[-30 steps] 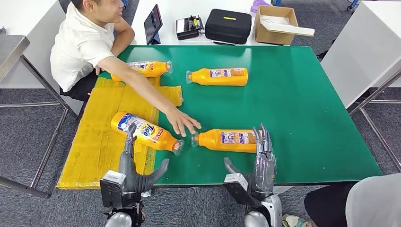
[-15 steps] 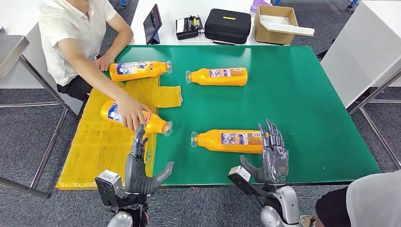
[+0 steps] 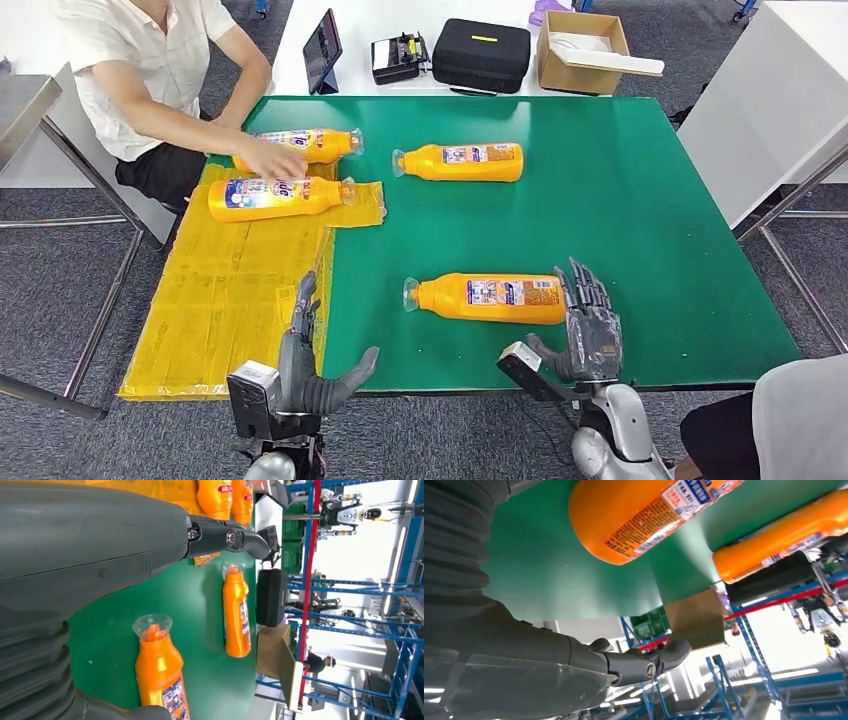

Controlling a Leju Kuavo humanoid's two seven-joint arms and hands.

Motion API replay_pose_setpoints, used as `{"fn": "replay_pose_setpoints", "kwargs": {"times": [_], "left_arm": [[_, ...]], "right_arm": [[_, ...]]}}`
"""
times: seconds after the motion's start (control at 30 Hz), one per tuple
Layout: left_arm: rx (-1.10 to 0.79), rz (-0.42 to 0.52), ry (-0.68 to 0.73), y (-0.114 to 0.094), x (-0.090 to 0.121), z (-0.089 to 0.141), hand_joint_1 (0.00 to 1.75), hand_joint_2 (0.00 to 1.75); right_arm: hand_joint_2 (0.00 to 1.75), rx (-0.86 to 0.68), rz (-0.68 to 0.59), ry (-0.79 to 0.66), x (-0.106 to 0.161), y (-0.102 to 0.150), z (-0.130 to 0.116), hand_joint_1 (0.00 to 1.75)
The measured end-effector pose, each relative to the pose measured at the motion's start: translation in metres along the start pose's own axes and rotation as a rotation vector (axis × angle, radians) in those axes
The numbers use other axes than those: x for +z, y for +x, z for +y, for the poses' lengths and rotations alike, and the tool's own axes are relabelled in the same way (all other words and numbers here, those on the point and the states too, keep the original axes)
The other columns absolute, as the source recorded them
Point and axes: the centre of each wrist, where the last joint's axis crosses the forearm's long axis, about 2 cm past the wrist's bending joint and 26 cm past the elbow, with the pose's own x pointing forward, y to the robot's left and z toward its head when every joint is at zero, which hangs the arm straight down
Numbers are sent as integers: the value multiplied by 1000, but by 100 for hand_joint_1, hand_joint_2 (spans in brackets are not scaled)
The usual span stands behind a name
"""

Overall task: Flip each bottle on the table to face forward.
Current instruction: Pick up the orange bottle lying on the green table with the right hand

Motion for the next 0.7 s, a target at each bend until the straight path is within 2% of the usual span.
{"fn": "replay_pose_setpoints", "kwargs": {"times": [0.3,0.53,0.7], "left_arm": [[3,6,-16,0,-3,-3,0,175],[-8,25,-37,-2,-5,-6,0,175],[-23,47,-71,-5,-7,-10,0,175]], "right_arm": [[175,18,13,67,-6,-16,8,0],[175,28,9,82,-7,-17,11,0],[175,0,3,78,-19,-14,13,0]]}}
